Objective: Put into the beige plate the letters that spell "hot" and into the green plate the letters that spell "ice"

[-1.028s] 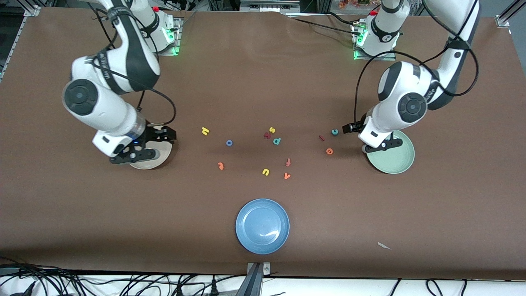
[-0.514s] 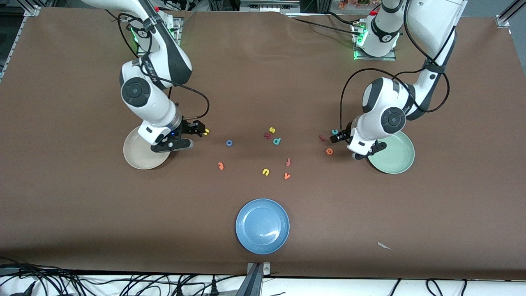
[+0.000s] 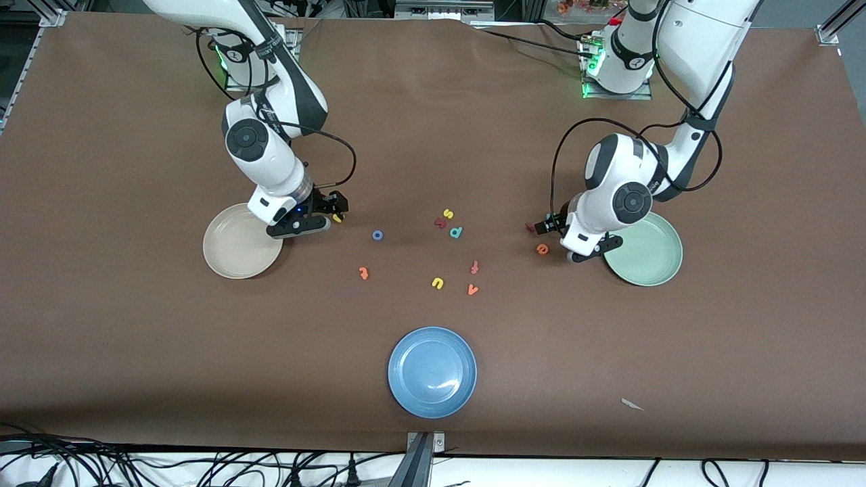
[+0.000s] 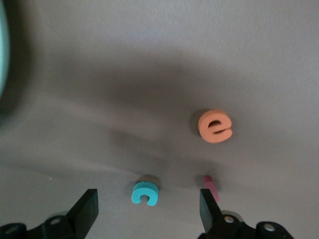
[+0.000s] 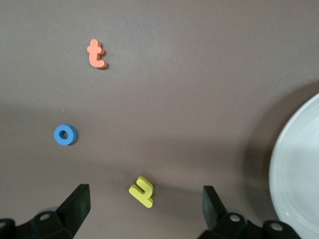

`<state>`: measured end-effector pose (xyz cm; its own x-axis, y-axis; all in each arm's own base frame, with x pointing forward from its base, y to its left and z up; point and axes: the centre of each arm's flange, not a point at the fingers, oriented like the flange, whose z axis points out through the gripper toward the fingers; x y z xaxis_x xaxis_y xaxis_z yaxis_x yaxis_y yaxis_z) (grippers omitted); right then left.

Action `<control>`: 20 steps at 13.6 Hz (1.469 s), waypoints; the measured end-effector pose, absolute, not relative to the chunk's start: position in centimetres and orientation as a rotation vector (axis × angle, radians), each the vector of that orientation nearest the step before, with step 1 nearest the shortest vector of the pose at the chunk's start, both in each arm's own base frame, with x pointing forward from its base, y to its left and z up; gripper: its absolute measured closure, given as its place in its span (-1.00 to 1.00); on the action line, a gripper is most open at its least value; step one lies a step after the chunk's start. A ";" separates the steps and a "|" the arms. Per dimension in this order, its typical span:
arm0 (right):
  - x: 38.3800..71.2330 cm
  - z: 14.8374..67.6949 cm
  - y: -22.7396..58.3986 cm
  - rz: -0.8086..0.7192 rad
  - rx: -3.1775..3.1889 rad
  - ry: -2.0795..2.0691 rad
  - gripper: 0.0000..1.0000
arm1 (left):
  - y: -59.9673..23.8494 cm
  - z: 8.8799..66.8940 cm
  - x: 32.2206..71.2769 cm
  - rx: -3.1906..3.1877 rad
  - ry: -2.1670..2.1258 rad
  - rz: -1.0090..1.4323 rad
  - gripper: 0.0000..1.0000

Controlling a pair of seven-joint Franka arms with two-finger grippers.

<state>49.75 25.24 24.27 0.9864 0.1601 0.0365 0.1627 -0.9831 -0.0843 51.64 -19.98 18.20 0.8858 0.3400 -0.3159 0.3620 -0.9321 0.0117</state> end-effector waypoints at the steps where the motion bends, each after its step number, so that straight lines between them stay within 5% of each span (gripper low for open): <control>1: 49.4 23.8 25.5 -0.045 -3.042 -0.256 -1.00 | -20.0 17.8 51.2 2.988 0.529 -0.493 -0.81; 13: 46.5 17.9 27.6 -0.068 -3.023 -0.335 -1.00 | -19.7 16.7 50.6 2.992 0.492 -0.470 -0.47; 20: 46.1 17.5 28.1 -0.068 -3.024 -0.352 -0.93 | -19.6 16.4 50.1 2.995 0.493 -0.486 -0.02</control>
<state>46.09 28.13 17.50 0.9723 0.2272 0.0552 0.2315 -0.9686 -0.0909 50.15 -19.60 16.36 0.8988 0.3012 -0.3185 0.3225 -0.9464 0.0150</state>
